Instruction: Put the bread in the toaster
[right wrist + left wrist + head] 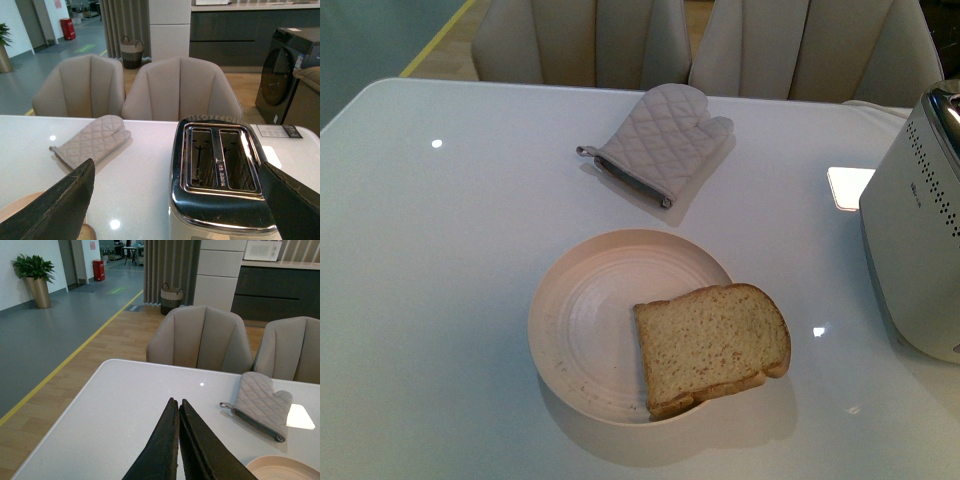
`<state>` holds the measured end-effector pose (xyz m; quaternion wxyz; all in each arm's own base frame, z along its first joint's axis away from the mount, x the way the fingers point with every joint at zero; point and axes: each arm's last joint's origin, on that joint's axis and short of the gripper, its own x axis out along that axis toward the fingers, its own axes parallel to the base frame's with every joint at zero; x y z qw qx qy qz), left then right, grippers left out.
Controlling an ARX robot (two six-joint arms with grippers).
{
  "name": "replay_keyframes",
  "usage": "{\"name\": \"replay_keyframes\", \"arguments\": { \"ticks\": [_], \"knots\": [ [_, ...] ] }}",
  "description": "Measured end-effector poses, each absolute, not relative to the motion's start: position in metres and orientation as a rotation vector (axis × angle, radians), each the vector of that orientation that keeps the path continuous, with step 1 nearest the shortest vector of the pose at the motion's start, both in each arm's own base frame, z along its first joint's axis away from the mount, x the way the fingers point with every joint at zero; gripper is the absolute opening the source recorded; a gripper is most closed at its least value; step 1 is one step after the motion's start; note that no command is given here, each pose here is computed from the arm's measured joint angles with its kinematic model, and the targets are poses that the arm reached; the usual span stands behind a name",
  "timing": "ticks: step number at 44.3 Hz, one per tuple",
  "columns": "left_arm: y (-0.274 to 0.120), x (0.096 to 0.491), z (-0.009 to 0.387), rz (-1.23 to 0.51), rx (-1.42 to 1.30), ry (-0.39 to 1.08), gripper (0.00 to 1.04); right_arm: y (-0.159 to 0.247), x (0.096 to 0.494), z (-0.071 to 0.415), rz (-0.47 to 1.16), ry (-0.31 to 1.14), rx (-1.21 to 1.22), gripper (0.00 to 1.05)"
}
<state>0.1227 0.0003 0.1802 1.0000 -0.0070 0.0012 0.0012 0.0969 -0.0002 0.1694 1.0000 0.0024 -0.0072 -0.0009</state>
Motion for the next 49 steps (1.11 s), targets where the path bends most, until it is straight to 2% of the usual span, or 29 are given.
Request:
{"name": "replay_keyframes", "arguments": {
  "ticks": [40, 41, 47, 48, 49],
  "knots": [
    [0.000, 0.097, 0.167, 0.002, -0.011, -0.007, 0.03, 0.000, 0.097, 0.169, -0.002, -0.014, 0.005, 0.96],
    [0.000, 0.097, 0.167, 0.002, -0.011, -0.007, 0.05, 0.000, 0.097, 0.169, -0.002, -0.014, 0.005, 0.96],
    [0.000, 0.097, 0.167, 0.002, -0.011, -0.008, 0.36, 0.000, 0.097, 0.169, -0.002, -0.014, 0.005, 0.96],
    [0.000, 0.097, 0.167, 0.002, -0.011, -0.008, 0.41, 0.000, 0.097, 0.168, -0.027, 0.015, 0.010, 0.96],
    [0.000, 0.097, 0.167, 0.001, -0.011, -0.008, 0.46, 0.001, 0.097, 0.168, -0.090, 0.104, 0.019, 0.96]
  ]
}}
